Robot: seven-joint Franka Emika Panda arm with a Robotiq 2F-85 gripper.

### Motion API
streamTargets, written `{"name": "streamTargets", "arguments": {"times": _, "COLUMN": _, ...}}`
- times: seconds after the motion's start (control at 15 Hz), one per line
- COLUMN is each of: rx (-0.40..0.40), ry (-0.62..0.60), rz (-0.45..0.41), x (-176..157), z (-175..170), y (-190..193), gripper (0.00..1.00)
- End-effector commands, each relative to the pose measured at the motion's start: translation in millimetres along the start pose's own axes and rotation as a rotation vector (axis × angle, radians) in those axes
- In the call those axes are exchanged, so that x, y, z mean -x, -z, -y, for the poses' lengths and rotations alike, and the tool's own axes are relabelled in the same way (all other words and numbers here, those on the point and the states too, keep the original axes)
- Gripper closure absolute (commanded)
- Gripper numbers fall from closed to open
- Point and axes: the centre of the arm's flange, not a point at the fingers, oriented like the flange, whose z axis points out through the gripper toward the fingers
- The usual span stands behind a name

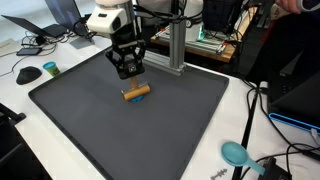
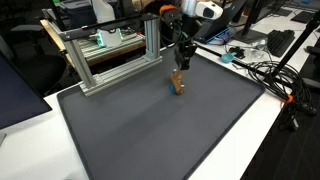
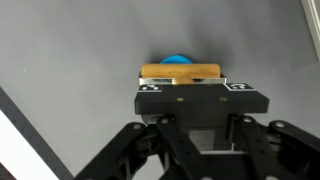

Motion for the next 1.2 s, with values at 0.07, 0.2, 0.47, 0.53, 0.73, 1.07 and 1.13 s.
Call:
{"name": "streamTargets", "arguments": {"times": 0.07, "rx": -0.037, "ry": 0.008, "rz": 0.09, "x": 3.8, "z": -5.1, "y": -45.9, "gripper": 0.78}}
{"name": "streamTargets", "arguments": {"times": 0.2, "rx": -0.036, "ry": 0.011, "rz": 0.099, "x": 4.1, "z": -5.3, "y": -46.6, "gripper": 0.78}}
{"name": "streamTargets", "arguments": {"times": 0.47, "rx": -0.037, "ry": 0.018, "rz": 0.109, "x": 4.0, "z": -5.1, "y": -47.3, "gripper": 0.78}}
{"name": "streamTargets", "arguments": {"times": 0.53, "rx": -0.037, "ry": 0.019, "rz": 0.111, "x": 4.0, "z": -5.2, "y": -47.6, "gripper": 0.78}}
{"name": "streamTargets", "arguments": {"times": 0.73, "rx": -0.037, "ry": 0.023, "rz": 0.117, "x": 4.9, "z": -5.3, "y": -47.8, "gripper": 0.78}}
{"name": "streamTargets", "arguments": {"times": 1.07, "rx": -0.035, "ry": 0.032, "rz": 0.127, "x": 4.4, "z": -4.9, "y": -48.1, "gripper": 0.78}}
{"name": "streamTargets", "arguments": {"times": 1.13, "rx": -0.034, "ry": 0.034, "rz": 0.128, "x": 4.3, "z": -4.9, "y": -48.0, "gripper": 0.78}}
